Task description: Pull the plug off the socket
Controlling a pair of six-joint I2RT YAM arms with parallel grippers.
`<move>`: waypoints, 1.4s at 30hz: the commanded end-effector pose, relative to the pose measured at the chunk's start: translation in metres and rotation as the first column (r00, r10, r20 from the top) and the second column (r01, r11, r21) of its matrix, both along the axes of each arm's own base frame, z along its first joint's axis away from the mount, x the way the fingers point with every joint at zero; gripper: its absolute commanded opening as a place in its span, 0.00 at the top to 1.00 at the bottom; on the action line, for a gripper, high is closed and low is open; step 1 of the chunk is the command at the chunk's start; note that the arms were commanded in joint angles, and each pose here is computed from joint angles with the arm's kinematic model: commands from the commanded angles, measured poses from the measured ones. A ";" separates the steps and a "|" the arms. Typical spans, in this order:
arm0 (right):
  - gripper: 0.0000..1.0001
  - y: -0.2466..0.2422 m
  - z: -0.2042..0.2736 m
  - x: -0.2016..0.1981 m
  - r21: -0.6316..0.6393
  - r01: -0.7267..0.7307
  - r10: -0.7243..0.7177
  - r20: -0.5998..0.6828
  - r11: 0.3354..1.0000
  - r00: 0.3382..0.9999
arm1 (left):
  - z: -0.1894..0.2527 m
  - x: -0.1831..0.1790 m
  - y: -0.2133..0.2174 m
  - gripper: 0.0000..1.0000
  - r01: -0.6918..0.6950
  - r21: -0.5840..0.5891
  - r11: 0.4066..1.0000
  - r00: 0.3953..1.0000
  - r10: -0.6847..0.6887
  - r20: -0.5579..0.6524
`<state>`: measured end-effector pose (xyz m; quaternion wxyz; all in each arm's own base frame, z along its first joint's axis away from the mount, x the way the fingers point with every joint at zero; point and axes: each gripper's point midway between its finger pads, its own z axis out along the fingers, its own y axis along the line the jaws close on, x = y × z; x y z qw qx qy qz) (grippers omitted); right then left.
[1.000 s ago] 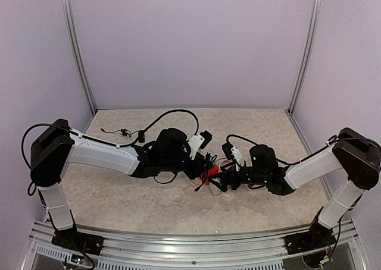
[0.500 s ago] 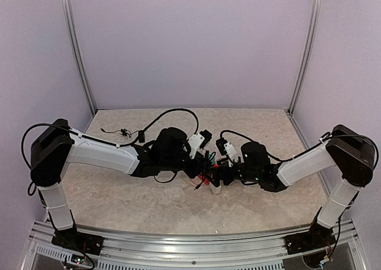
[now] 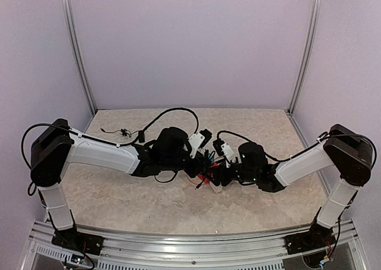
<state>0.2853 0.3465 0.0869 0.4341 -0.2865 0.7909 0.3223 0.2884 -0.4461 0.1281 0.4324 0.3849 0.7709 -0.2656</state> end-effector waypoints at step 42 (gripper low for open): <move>0.68 -0.017 -0.048 0.005 -0.121 0.080 -0.091 -0.085 0.989 0.992 | 0.066 -0.023 -0.003 1.00 0.086 -0.144 0.986 0.994 -0.076 0.077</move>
